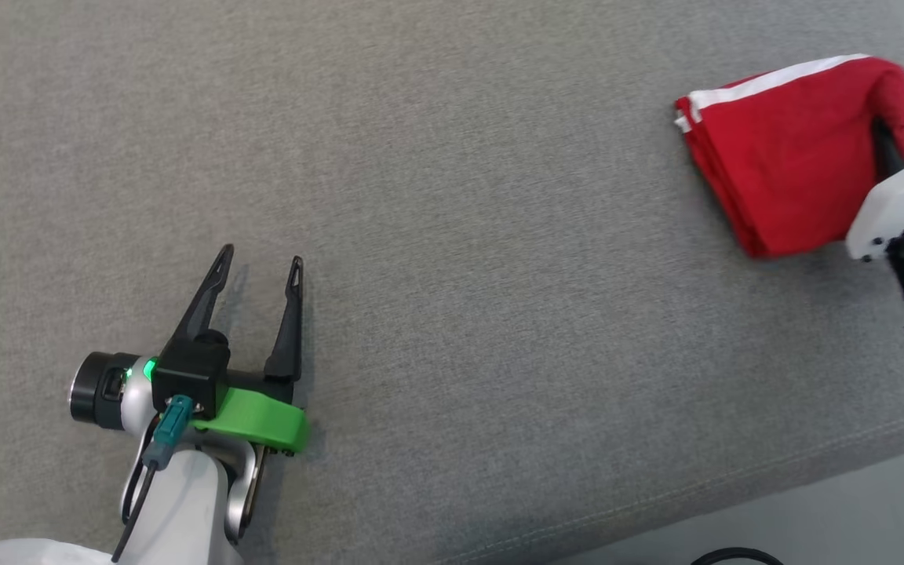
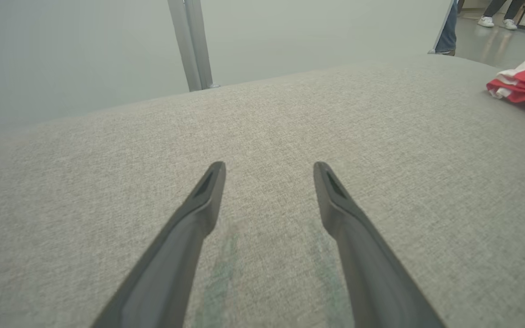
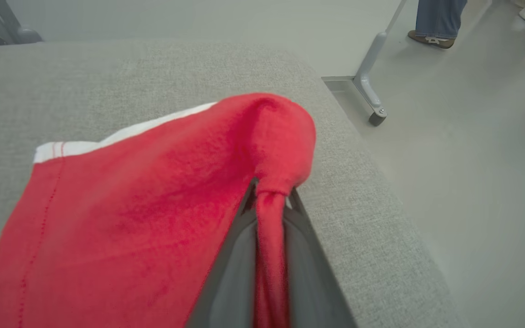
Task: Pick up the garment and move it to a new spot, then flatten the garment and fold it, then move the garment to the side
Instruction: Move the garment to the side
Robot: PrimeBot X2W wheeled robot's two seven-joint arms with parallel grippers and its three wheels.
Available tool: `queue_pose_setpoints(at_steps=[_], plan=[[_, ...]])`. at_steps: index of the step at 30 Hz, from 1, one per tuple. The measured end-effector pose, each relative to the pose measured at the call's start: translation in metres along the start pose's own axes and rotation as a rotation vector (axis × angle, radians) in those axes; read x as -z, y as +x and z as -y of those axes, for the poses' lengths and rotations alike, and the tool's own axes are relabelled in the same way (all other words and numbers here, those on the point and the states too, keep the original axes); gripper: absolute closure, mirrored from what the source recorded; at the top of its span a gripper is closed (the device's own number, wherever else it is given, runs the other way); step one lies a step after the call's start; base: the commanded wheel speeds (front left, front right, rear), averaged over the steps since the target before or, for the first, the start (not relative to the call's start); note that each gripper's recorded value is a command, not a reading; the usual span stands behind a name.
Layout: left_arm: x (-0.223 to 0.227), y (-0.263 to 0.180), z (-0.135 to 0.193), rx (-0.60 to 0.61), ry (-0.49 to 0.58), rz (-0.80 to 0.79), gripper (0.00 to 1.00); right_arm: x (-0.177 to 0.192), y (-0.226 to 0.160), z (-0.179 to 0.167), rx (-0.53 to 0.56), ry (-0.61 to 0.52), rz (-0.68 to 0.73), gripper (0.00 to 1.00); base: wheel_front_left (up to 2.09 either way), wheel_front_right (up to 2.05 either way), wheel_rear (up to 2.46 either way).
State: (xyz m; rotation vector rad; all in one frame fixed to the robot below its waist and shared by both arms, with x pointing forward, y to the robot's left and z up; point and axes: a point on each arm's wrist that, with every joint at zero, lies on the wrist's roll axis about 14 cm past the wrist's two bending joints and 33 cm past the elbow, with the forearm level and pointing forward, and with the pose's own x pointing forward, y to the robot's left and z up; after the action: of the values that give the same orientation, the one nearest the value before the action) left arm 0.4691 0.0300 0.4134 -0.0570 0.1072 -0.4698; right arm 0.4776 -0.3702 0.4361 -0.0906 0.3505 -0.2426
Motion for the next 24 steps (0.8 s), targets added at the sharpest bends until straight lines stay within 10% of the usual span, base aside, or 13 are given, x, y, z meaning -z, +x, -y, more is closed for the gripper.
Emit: queue_pose_setpoints(at_steps=[7,8,9,18,24], plan=[[0.022,-0.015,-0.034,-0.095,-0.007,-0.053,0.00,0.003,0.040,0.020,0.047,-0.111,-0.063,0.97,0.00,0.00,0.00],[0.026,-0.017,-0.038,-0.108,-0.008,-0.063,0.00,0.004,0.044,0.022,0.051,-0.125,-0.069,0.36,0.00,0.00,0.00],[0.030,-0.019,-0.042,-0.119,-0.008,-0.072,0.00,0.005,0.047,0.024,0.057,-0.130,-0.074,0.00,0.00,0.00,0.00],[0.030,-0.030,-0.054,-0.169,-0.017,-0.083,0.00,-0.018,0.052,0.048,0.126,-0.117,0.003,0.00,0.00,0.00,0.00],[0.015,-0.046,-0.057,-0.217,-0.029,-0.060,0.00,-0.050,0.032,-0.015,-0.007,-0.052,0.197,0.00,0.00,0.00,0.00]])
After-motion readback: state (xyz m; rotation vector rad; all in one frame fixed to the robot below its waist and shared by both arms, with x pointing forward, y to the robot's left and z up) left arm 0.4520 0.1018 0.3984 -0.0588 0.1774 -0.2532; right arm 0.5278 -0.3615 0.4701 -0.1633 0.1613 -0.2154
